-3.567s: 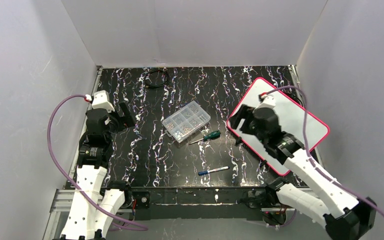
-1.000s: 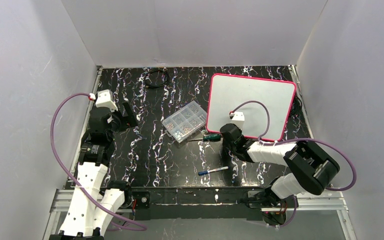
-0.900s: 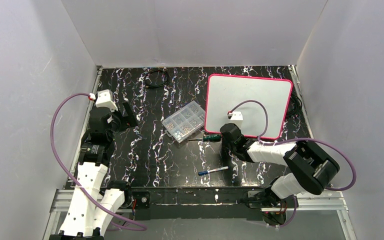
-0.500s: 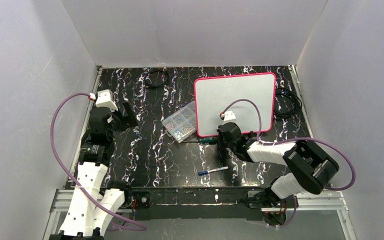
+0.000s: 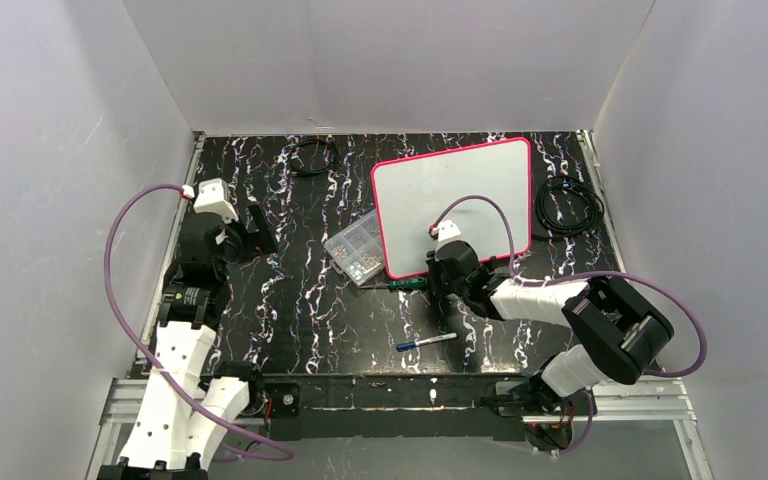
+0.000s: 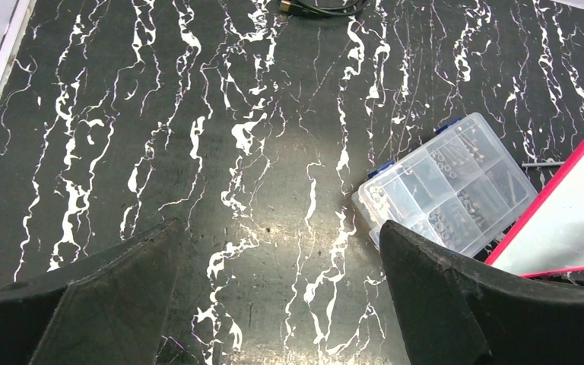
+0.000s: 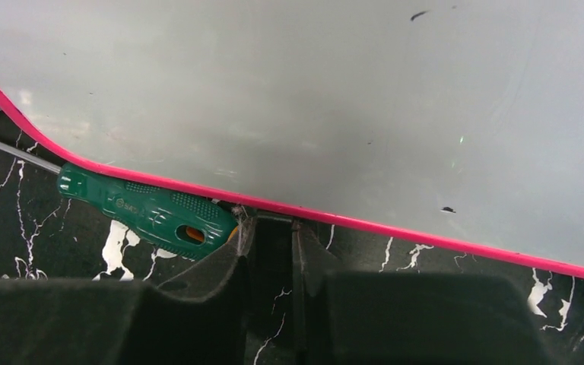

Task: Write a sentence on the whiteboard
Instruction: Move the whiteboard to the center of the board, then open the whiteboard marker at the center of the board.

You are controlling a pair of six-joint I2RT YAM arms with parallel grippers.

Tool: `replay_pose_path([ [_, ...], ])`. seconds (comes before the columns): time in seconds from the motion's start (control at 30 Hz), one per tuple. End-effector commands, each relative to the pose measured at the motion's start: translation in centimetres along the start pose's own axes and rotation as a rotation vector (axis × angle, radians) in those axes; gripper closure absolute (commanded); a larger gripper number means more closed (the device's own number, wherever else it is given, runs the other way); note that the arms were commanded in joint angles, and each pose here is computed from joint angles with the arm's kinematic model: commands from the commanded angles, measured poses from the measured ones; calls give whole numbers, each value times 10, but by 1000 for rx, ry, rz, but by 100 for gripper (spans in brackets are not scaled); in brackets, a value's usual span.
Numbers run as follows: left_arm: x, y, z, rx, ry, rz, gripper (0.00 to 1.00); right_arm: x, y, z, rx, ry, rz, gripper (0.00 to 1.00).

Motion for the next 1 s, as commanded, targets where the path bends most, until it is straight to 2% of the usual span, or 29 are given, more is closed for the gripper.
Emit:
replay_pose_path([
  [0.0, -10, -2, -3, -4, -31, -65, 2, 30, 12, -17, 123, 18, 147, 64],
  [0.07, -20, -3, -5, -17, -82, -119, 2, 30, 19, -14, 123, 19, 144, 53],
  [0.27, -57, 3, -22, -11, -189, -269, 2, 24, 48, -4, 86, -10, 130, 33],
  [0.33, -79, 10, -31, 0, -193, -380, 2, 20, 56, -2, 73, -27, 107, 28],
  [0.53, -154, 47, -72, 84, -198, -756, 9, -5, 84, 15, 36, -86, -60, 17],
  [0.67, -192, 67, -104, 115, -274, -925, 12, 3, 105, 46, -25, -154, -30, 13],
  [0.73, -210, 77, -125, 126, -348, -1006, 15, 0, 114, 58, -68, -173, -44, 11],
  [0.83, -232, 82, -156, 118, -514, -1046, 27, -12, 125, 71, -123, -195, -102, 9],
  [0.97, -258, 79, -191, 192, -698, -1058, 30, -11, 141, 91, -179, -211, -105, 9],
])
Point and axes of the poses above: each gripper's point midway between its finger pads, its own y axis back along the fingers, its own x axis along the line the jaws close on, z = x × y, the point moved 2 cm from there along y, back along the fingers, and after that the axes turned 11 degrees about -y, right-handed, at the moved point
